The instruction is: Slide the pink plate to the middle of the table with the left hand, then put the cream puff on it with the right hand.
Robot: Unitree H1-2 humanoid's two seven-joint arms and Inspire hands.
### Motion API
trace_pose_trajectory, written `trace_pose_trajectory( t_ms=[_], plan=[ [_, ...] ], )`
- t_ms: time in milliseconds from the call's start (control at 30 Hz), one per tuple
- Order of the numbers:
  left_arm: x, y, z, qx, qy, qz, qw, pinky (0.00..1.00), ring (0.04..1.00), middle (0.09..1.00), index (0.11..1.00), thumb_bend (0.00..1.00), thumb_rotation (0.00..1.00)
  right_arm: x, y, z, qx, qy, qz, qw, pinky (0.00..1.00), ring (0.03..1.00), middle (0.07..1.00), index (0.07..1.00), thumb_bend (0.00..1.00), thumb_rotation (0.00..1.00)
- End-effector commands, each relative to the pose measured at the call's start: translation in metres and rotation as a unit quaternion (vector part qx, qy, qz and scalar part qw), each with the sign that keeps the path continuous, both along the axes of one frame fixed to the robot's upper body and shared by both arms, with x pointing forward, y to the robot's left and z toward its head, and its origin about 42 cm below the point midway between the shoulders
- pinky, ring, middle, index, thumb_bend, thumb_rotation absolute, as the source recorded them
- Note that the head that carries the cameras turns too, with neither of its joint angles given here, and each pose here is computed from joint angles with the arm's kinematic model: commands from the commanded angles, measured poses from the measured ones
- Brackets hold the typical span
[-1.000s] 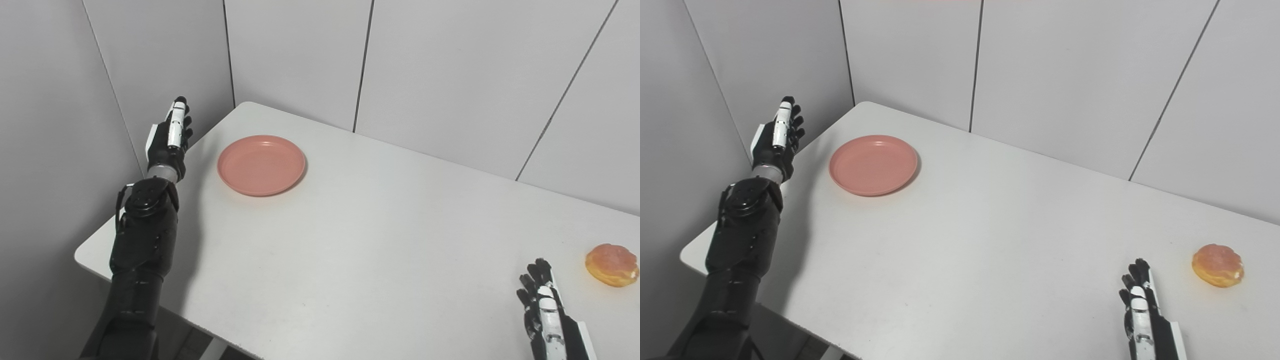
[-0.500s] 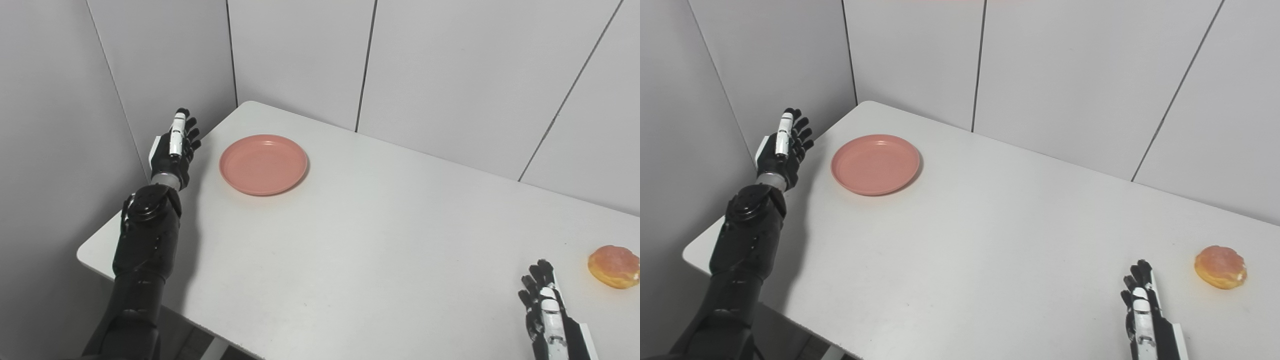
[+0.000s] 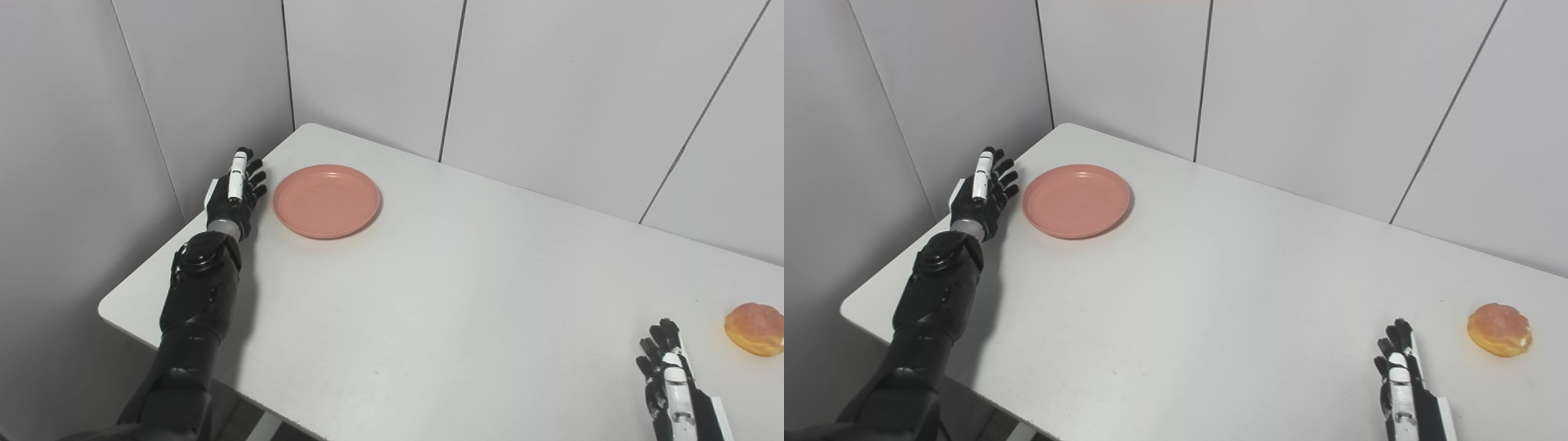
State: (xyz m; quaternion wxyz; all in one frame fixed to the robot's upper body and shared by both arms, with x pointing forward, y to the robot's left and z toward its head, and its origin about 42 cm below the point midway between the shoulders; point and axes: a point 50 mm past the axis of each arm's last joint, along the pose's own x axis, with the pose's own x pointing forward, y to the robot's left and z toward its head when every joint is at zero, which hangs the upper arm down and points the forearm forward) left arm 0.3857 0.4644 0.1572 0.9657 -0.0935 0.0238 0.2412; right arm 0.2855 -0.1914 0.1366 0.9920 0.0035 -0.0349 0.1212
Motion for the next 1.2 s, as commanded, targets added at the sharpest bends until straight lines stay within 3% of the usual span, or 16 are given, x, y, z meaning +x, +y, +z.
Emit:
trace_pose_trajectory(
  t_ms=[0, 333, 733, 900, 1167],
  plan=[
    [0.018, -0.004, 0.026, 0.016, -0.038, -0.008, 0.999, 0.94, 0.945, 0.945, 0.93, 0.27, 1.0, 0.005, 0.001, 0.016, 0.003, -0.038, 0.005, 0.999, 1.0, 1.0, 1.0, 1.0, 0.0, 1.0],
    [0.03, -0.008, 0.02, -0.001, -0.033, -0.024, 0.999, 0.98, 0.983, 0.977, 0.963, 0.29, 1.0, 0.003, 0.001, 0.018, 0.005, -0.037, 0.005, 0.999, 1.0, 1.0, 1.0, 1.0, 0.0, 1.0],
    [0.036, -0.021, 0.004, -0.012, -0.015, -0.029, 0.999, 0.92, 0.936, 0.933, 0.918, 0.36, 1.0, 0.004, 0.002, 0.017, 0.004, -0.04, 0.001, 0.999, 1.0, 1.0, 1.0, 1.0, 0.0, 1.0],
    [0.033, -0.032, -0.012, -0.04, -0.019, -0.06, 0.997, 0.95, 0.957, 0.956, 0.938, 0.38, 1.0, 0.004, 0.002, 0.018, 0.006, -0.038, 0.003, 0.999, 1.0, 1.0, 1.0, 1.0, 0.0, 1.0],
    [0.027, -0.056, -0.018, -0.038, -0.015, -0.091, 0.995, 0.96, 0.958, 0.956, 0.939, 0.37, 1.0, 0.004, 0.003, 0.017, 0.006, -0.041, 0.006, 0.999, 1.0, 1.0, 1.0, 1.0, 0.01, 1.0]
  ],
)
